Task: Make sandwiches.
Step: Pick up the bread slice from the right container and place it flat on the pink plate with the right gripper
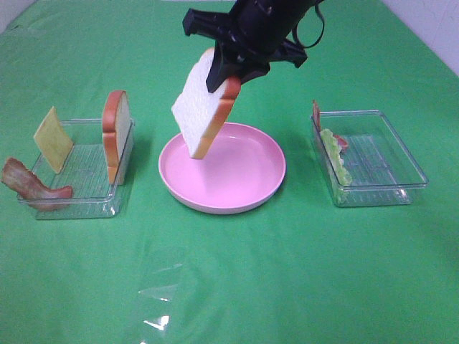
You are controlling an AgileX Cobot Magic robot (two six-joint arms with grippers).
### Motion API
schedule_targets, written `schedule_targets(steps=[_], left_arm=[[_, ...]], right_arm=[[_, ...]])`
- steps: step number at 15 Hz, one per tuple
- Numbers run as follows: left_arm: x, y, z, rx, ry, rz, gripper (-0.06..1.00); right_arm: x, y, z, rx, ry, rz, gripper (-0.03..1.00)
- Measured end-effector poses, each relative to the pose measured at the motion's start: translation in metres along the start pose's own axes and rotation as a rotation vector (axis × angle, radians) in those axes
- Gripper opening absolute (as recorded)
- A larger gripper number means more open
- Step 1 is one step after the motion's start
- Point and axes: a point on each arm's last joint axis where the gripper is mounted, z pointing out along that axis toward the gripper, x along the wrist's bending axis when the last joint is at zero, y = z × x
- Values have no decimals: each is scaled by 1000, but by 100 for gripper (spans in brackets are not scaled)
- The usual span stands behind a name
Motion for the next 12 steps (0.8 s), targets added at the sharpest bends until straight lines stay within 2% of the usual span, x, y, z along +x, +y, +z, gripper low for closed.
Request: schedule_targets(steps=[3,6,12], left_arm=[[0,0,0,0,0,0,97],[0,0,0,0,0,0,97],[0,0,0,0,0,0,97]], right_arm=[[-15,0,37,44,-17,31,22],[-21,0,55,55,-22,46,22],[-27,1,68,53,-34,51,22]])
